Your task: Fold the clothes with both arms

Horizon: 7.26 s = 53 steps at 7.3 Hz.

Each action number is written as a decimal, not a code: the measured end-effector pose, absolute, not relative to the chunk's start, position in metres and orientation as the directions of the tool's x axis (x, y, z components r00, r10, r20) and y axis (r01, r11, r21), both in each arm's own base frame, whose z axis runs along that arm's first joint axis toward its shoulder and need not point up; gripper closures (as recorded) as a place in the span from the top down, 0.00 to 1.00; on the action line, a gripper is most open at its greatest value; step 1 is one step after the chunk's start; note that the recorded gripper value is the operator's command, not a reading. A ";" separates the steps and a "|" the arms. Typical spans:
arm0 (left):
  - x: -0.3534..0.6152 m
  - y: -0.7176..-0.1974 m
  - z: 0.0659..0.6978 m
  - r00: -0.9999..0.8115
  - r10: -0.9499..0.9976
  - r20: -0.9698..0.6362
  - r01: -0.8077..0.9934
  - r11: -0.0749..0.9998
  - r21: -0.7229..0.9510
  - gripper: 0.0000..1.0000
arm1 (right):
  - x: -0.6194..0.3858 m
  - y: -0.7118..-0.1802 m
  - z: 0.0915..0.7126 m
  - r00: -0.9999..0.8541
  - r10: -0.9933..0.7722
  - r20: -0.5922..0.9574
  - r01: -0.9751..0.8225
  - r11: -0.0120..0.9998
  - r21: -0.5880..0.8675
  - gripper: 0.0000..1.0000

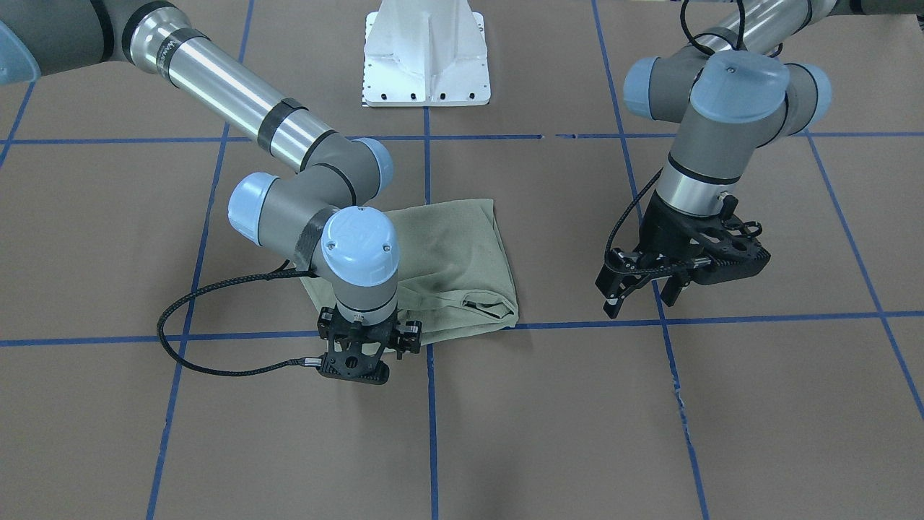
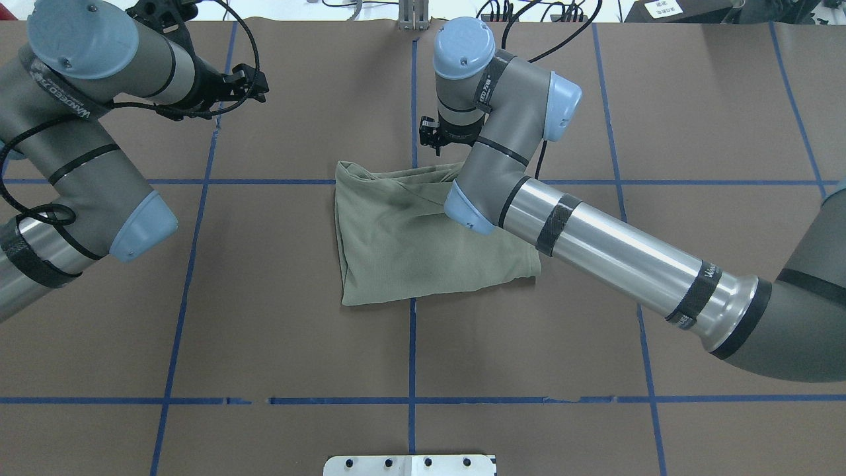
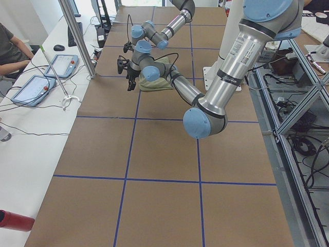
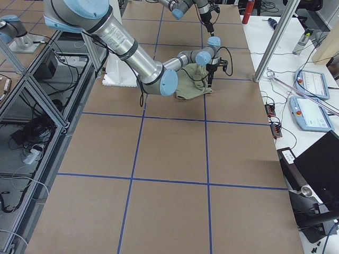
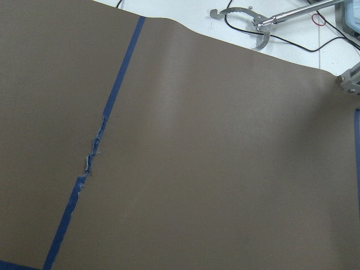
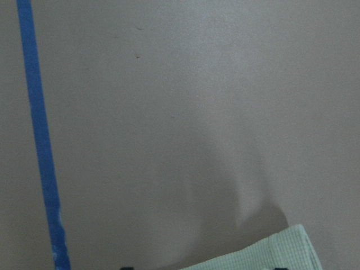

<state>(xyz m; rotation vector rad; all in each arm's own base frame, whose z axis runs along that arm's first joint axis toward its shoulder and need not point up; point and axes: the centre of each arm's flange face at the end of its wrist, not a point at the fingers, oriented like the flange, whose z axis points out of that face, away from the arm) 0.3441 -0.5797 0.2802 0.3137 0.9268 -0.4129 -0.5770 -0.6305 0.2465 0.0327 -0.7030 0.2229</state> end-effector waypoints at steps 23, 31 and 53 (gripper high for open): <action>0.120 -0.570 0.408 0.719 0.090 -0.689 0.195 0.926 0.324 0.99 | -0.252 -0.630 0.365 0.775 0.026 0.631 -0.085 0.994 0.063 1.00; -0.083 -0.534 0.553 0.782 0.499 -0.374 -0.285 0.819 0.498 0.99 | 0.010 -0.479 0.530 0.677 -0.107 0.728 0.083 0.994 0.069 1.00; -0.065 -0.487 0.624 0.727 0.207 -0.655 -0.100 0.975 0.198 0.99 | 0.071 -0.412 0.671 0.689 0.035 0.724 0.020 0.998 -0.066 1.00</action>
